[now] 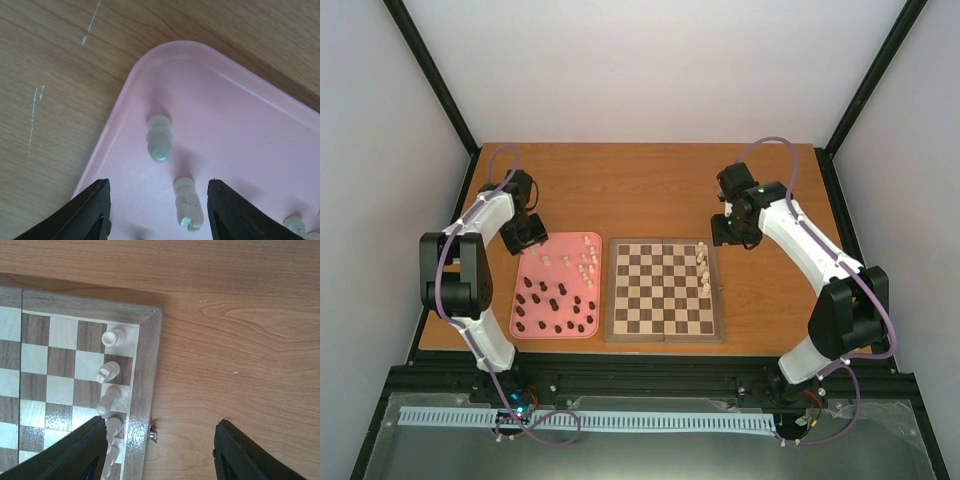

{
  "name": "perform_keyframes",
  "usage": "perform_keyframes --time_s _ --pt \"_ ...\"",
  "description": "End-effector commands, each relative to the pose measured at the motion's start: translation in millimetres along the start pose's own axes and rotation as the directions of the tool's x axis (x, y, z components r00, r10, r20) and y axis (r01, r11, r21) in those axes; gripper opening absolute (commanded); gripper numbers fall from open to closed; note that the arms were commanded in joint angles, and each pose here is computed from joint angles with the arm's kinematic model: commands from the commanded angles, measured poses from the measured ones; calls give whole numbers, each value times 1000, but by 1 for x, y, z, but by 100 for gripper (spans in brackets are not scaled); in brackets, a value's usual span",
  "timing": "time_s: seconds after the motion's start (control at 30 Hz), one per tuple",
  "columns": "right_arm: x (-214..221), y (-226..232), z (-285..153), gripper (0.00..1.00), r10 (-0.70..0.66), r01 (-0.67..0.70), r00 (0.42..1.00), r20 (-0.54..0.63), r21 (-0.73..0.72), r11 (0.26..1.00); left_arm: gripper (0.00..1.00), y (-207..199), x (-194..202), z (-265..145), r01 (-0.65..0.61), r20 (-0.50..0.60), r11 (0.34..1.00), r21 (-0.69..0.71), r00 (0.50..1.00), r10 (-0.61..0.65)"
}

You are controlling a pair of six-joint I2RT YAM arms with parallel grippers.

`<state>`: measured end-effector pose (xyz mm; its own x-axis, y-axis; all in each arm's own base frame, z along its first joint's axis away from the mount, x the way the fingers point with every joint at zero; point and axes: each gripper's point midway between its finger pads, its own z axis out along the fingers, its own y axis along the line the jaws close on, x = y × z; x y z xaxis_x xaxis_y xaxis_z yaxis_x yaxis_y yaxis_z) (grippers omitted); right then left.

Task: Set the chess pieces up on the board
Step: Pick up the chess piece from the storage box.

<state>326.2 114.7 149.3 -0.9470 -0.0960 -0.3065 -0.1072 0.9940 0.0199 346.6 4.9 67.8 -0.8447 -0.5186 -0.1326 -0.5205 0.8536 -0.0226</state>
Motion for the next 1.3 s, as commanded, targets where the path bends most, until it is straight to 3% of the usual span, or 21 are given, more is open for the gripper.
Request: perform_keyframes --time_s 0.0,0.17,0.43,0.67,1.0,1.17,1.27 --pt "-1 -2 3 59 3 -3 1000 1 -21 1000 55 -10 -18 -7 13 37 1000 18 999 -14" --pt "-2 -2 10 59 10 -10 1000 -17 -36 999 47 -9 -22 1 15 28 1000 -8 1000 -15" --pt "-6 -2 18 59 9 -11 999 -36 -47 999 45 -8 -27 11 25 15 999 -25 1000 -25" --pt "-5 -1 23 59 12 -15 999 -52 -56 998 32 -9 -32 17 26 15 999 -32 1000 -26" --pt "-4 -3 24 59 15 -18 998 -59 -54 998 26 -7 -30 24 11 -2 999 -46 1000 -12" --pt "-4 -3 26 59 16 -19 998 -64 -53 998 4 -4 -30 22 10 0 999 -47 1000 -10" --pt "-4 -2 26 59 17 -20 998 -62 -56 998 1 -5 -32 12 4 15 999 -38 1000 -3"
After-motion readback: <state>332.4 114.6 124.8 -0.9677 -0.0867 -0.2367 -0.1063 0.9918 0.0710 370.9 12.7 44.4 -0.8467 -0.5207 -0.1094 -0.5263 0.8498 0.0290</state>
